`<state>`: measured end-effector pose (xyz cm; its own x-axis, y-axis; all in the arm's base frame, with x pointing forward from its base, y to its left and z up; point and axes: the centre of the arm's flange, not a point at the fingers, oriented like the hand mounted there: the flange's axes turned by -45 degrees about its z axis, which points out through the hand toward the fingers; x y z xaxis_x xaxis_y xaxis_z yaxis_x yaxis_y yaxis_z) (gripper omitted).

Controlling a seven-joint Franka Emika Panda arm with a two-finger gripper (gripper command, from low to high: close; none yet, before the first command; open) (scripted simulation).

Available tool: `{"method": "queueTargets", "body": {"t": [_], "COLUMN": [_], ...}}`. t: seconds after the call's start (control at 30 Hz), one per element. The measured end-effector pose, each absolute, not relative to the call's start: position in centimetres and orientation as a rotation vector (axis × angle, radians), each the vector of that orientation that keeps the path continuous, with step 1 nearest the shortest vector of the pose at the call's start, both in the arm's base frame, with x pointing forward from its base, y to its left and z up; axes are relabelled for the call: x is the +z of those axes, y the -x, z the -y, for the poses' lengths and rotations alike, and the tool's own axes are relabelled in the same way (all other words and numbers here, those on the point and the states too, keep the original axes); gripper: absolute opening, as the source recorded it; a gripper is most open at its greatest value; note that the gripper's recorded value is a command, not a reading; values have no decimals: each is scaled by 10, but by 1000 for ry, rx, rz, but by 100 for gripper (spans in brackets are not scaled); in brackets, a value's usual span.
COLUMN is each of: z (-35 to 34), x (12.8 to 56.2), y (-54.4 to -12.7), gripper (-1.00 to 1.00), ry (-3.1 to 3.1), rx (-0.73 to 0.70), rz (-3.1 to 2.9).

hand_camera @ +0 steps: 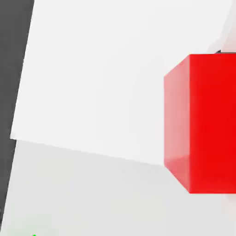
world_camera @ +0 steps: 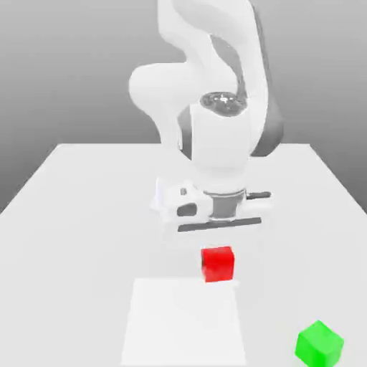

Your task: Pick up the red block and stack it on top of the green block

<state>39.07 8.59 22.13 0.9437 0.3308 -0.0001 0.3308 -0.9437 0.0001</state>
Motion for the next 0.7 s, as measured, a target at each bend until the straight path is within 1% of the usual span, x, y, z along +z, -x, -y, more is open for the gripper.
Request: {"method": "queueTargets", "body": {"t": [0.2, 0.33, 0.4, 0.47, 0.5, 0.67, 0.7], "z": [-152, -202, -216, -219, -220, -220, -220], "x": [235, 244, 231, 205, 191, 191, 184], "y": [-442, -468, -474, -476, -475, -475, -475], "gripper": [-100, -100, -100, -100, 100, 100, 100], "ry": [-2972, -2844, -2806, -2796, -2794, -2794, -2793], "rx": [-1, -1, -2, -1, -1, -1, -1], "rz": [-1022, -1337, -1415, -1434, -1437, -1437, -1438]}}
